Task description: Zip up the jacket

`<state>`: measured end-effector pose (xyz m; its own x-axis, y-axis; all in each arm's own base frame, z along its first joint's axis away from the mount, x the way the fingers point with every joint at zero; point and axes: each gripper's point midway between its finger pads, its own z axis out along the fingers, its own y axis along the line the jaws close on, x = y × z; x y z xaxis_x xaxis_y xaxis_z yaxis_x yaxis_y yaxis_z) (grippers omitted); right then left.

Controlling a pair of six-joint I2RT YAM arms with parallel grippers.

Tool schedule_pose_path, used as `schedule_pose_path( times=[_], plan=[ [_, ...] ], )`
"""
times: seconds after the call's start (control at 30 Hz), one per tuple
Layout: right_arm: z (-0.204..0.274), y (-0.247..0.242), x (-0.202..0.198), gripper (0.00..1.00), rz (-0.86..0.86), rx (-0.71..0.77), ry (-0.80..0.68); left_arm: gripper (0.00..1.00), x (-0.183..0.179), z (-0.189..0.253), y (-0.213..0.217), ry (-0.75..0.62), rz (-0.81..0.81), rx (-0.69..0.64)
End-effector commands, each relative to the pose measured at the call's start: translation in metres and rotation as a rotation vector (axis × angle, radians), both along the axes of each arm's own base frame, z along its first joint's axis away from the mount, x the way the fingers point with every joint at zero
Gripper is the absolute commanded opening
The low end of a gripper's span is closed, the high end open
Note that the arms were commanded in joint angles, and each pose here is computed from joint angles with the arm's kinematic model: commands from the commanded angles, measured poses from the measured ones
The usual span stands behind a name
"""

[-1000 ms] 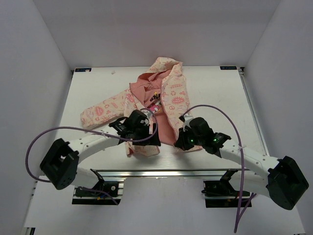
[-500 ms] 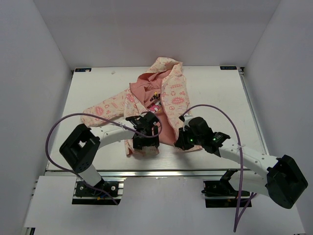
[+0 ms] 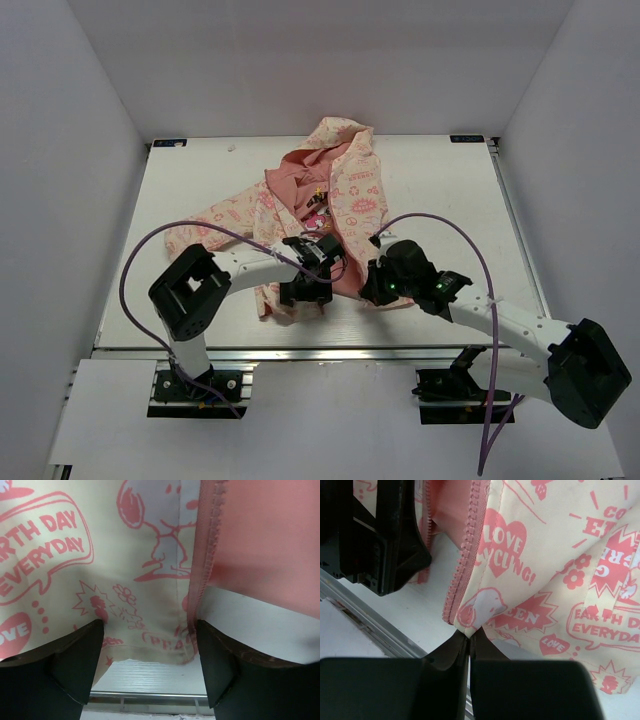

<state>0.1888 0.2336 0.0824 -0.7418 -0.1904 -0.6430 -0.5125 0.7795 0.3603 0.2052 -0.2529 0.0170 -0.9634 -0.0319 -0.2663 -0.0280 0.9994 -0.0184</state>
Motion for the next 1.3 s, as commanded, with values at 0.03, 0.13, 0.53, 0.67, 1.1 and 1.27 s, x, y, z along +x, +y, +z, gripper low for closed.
schedule_pose_path(
  times=[0.03, 0.13, 0.53, 0.67, 1.1, 1.27],
  plan=[
    [0.003, -0.006, 0.004, 0.00, -0.034, -0.004, -0.027, 0.81, -0.003, -0.008, 0.005, -0.002, 0.004, 0.057],
    [0.004, -0.007, 0.003, 0.00, -0.034, -0.005, -0.029, 0.78, -0.008, -0.014, 0.013, 0.017, 0.013, 0.097],
    [0.002, -0.004, 0.002, 0.00, -0.024, -0.006, -0.015, 0.85, -0.003, 0.016, -0.006, -0.054, -0.004, -0.054],
    [0.001, -0.003, 0.000, 0.00, -0.018, -0.003, -0.005, 0.85, -0.004, 0.019, -0.002, -0.065, 0.011, -0.061],
    [-0.004, -0.005, -0.002, 0.00, -0.028, -0.008, 0.016, 0.74, -0.010, 0.000, 0.002, -0.037, 0.018, -0.038],
    [-0.005, -0.006, -0.002, 0.00, -0.029, -0.013, 0.013, 0.45, -0.012, -0.013, 0.004, -0.006, 0.017, -0.008]
  ],
)
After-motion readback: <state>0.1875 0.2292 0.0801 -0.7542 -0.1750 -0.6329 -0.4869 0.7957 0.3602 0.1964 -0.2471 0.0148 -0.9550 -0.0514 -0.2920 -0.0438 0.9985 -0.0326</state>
